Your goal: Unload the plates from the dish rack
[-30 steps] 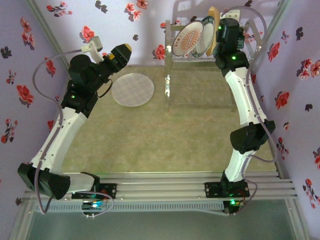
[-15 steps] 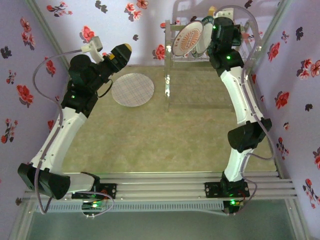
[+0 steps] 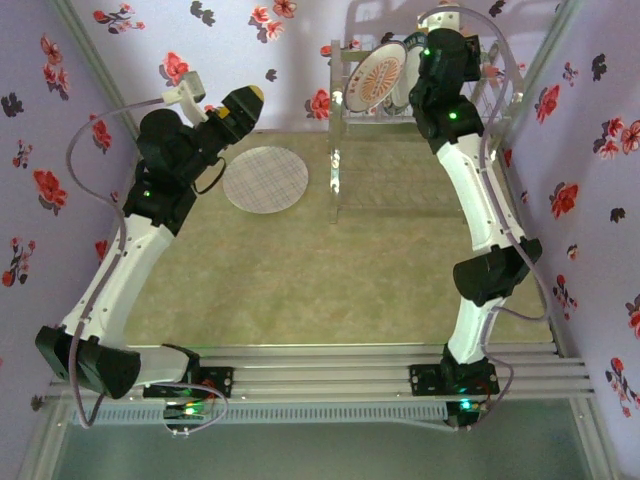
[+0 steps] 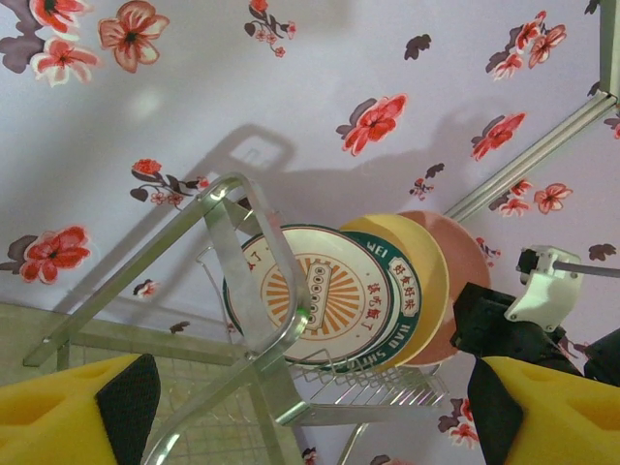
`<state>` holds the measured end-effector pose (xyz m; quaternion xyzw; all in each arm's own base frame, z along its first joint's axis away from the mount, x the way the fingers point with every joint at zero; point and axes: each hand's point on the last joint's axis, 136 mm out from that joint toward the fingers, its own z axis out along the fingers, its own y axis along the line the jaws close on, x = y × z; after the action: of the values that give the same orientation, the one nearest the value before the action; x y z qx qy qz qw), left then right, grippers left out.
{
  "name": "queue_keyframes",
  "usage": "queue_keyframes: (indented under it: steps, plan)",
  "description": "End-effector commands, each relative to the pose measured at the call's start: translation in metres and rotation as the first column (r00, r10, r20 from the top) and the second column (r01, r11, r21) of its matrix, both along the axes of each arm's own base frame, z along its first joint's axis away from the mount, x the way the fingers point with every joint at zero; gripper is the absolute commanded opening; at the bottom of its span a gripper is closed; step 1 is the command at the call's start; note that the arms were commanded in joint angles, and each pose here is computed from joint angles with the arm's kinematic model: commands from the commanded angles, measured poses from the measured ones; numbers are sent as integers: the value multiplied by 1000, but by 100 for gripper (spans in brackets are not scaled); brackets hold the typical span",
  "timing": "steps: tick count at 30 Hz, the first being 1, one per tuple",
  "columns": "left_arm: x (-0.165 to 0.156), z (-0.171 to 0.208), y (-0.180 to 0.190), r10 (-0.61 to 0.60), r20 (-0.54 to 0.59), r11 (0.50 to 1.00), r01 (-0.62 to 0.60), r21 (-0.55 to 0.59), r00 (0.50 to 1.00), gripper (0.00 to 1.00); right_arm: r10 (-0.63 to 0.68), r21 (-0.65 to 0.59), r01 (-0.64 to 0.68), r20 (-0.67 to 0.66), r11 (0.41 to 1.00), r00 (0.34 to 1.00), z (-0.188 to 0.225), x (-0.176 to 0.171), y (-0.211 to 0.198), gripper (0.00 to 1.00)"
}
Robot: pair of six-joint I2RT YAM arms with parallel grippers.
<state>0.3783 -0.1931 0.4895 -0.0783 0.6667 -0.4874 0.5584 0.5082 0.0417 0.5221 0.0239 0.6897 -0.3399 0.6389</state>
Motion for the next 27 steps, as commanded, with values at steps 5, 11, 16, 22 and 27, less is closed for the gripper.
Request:
queue_keyframes:
  steps: [5, 11, 16, 22, 27]
  plan:
    - [-7, 24, -6, -29, 66, 999, 31, -31, 997, 86, -37, 22, 34, 173, 999, 984, 65, -36, -13, 0]
    - [-8, 27, -8, -36, 70, 999, 39, -34, 997, 86, -66, -2, 68, 210, 998, 975, 84, -50, -21, 0]
    - [-9, 30, -12, -49, 78, 998, 51, -34, 996, 86, -81, -8, 87, 262, 996, 962, 106, -70, -29, 0]
    - [-10, 38, -20, -81, 89, 995, 85, -43, 993, 86, -92, 35, 85, 324, 996, 942, 129, -102, -41, 0]
    - [-12, 43, -37, -145, 93, 988, 150, -46, 985, 86, -60, 107, 21, 380, 994, 923, 140, -134, -48, 0]
